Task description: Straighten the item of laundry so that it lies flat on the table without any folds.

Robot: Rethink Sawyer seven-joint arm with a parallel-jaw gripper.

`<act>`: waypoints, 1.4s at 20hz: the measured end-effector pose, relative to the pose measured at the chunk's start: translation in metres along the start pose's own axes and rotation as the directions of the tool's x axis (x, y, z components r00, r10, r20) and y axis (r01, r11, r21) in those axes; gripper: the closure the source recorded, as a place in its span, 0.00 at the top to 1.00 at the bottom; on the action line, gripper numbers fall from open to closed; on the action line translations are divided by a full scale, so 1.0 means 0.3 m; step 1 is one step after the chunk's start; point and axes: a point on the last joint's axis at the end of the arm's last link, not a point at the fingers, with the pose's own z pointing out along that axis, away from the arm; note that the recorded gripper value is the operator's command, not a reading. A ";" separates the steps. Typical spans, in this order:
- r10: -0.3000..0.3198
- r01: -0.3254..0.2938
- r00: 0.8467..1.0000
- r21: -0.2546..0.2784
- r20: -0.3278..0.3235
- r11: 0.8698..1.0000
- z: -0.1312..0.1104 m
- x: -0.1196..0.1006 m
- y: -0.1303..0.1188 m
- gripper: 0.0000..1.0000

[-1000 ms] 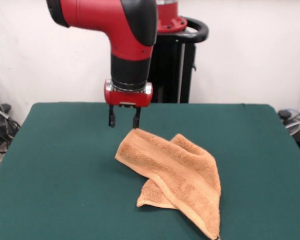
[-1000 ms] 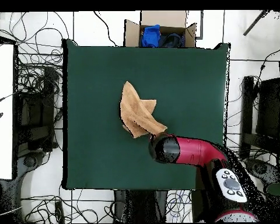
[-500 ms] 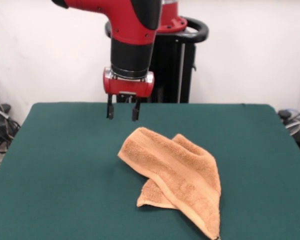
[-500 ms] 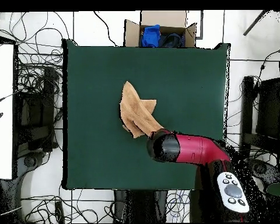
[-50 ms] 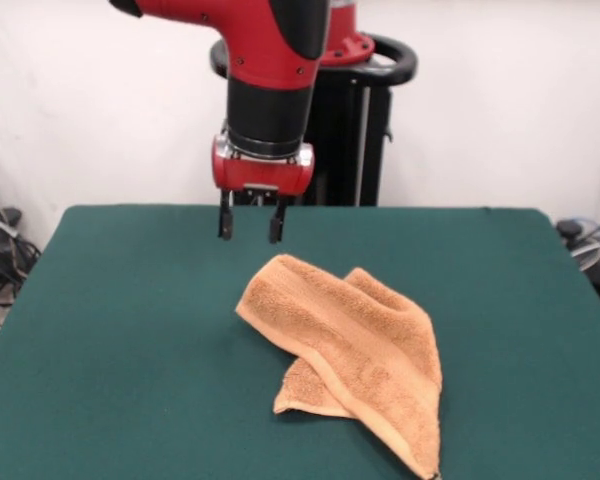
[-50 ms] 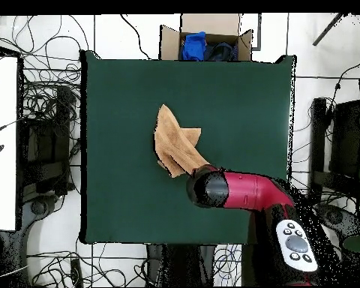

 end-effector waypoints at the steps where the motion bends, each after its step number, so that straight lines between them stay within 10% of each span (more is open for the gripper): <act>1: -0.002 0.002 1.000 -0.002 -0.001 1.000 0.003 0.000 0.005 1.00; 28: -0.025 0.024 1.000 -0.149 -0.006 0.989 0.226 0.018 0.171 1.00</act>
